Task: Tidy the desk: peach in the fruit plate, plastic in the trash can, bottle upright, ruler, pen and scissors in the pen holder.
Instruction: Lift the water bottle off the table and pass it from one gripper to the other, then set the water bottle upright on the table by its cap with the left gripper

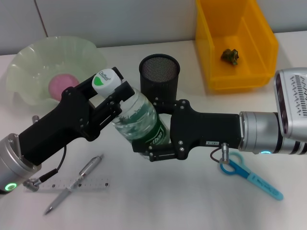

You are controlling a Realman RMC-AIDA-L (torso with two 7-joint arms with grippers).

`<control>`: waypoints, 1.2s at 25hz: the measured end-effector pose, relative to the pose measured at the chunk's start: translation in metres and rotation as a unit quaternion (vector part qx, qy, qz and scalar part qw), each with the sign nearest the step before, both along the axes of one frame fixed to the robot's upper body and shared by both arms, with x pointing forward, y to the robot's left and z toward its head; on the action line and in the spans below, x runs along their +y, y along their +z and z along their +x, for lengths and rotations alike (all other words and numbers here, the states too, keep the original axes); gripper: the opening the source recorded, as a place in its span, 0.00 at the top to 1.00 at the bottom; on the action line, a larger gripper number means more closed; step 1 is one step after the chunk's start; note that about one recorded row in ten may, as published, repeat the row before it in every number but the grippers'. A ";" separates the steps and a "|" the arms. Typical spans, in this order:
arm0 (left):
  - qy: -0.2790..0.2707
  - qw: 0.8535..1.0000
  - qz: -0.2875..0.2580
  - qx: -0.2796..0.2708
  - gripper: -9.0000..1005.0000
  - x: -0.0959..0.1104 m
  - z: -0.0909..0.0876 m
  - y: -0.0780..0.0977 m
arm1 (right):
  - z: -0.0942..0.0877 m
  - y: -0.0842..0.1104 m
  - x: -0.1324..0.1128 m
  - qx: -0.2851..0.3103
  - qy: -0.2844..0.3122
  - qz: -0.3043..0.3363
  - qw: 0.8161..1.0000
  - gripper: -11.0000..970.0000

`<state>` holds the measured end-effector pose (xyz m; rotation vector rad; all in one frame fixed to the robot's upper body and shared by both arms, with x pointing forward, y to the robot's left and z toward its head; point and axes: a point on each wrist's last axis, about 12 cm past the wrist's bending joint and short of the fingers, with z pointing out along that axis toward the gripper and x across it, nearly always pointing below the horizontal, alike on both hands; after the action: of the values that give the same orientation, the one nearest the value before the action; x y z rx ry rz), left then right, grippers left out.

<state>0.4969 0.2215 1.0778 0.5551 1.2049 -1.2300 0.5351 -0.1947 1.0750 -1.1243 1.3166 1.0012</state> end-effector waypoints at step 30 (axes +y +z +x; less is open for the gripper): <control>-0.006 1.000 0.003 -0.006 0.51 0.000 0.002 0.002 | -0.018 0.002 -0.036 0.046 -0.022 0.011 0.999 0.15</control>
<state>0.4986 0.2213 1.0799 0.5749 1.1970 -1.2304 0.5168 -0.2304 1.0773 -1.0395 1.3945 1.0433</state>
